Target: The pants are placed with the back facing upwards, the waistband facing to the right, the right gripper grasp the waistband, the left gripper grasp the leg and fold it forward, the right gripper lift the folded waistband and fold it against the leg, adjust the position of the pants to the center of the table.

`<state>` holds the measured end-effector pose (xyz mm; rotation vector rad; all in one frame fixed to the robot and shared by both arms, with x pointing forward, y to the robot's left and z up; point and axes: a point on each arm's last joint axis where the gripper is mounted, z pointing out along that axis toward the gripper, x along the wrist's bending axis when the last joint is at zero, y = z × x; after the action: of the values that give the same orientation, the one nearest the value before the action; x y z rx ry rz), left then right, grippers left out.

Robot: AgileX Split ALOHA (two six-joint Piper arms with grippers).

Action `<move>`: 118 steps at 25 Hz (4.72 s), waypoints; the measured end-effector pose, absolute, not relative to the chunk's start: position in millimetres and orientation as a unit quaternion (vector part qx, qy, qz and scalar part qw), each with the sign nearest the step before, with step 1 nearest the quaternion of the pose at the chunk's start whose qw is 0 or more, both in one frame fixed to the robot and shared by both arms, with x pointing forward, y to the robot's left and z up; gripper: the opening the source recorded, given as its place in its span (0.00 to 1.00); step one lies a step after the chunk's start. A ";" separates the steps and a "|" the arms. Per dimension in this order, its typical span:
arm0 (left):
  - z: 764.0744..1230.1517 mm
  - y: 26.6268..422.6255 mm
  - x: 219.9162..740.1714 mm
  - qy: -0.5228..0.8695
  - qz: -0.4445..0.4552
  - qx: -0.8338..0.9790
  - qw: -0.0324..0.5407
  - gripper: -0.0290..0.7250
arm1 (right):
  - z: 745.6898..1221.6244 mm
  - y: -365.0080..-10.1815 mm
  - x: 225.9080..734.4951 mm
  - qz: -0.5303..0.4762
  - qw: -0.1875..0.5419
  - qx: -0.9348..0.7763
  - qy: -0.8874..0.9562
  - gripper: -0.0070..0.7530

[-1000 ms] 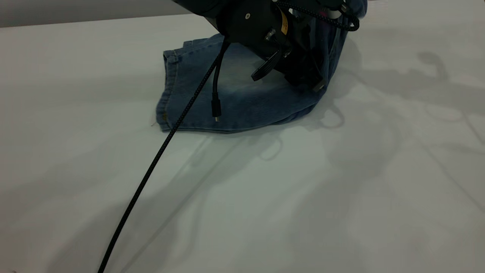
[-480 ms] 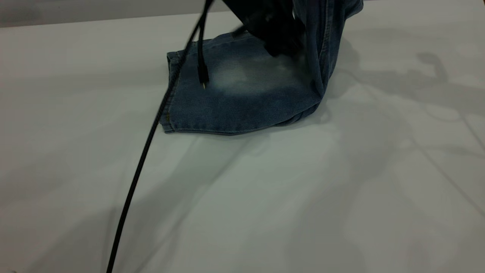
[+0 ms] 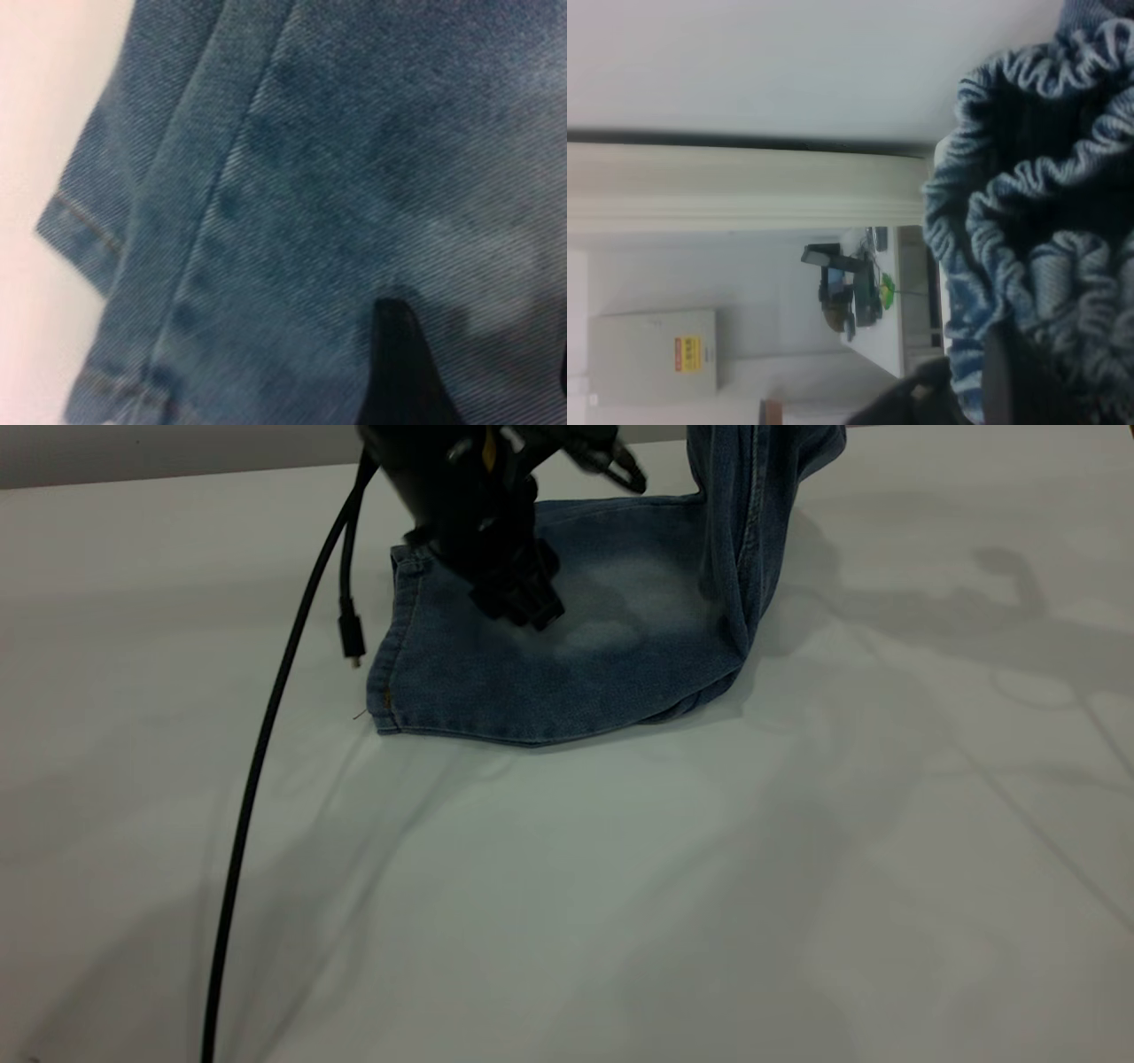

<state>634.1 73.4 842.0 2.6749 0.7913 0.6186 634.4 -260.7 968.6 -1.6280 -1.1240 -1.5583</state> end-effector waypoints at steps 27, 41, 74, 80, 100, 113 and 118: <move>865.8 75.4 639.7 0.277 0.238 0.913 0.181 0.55 | 981.5 -200.8 621.0 -0.581 0.331 -0.560 -0.489 0.14; 1035.3 165.9 658.9 0.312 0.404 0.824 0.247 0.55 | 971.6 -171.8 618.3 -0.559 0.284 -0.563 -0.538 0.14; 1166.8 198.0 594.1 0.319 0.497 0.744 0.312 0.55 | 908.4 -63.5 619.1 -0.500 0.190 -0.528 -0.660 0.31; 1166.9 197.9 594.1 0.318 0.497 0.744 0.312 0.52 | 915.3 -59.4 617.0 -0.512 0.213 -0.506 -0.661 0.71; 1167.7 197.0 594.2 0.319 0.496 0.741 0.321 0.52 | 956.6 -13.9 633.0 -0.352 0.185 -0.607 -0.688 0.74; 1168.8 191.0 593.0 0.319 0.490 0.737 0.339 0.52 | 904.6 -40.4 664.6 -0.177 0.034 -0.780 -0.599 0.70; 1168.7 190.8 592.9 0.321 0.488 0.736 0.342 0.52 | 888.0 -26.8 678.7 -0.196 0.058 -0.805 -0.557 0.70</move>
<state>592.9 190.8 1168.7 1.9137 0.8358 1.2676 678.7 -26.8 888.0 -2.4394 -1.6881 -0.5935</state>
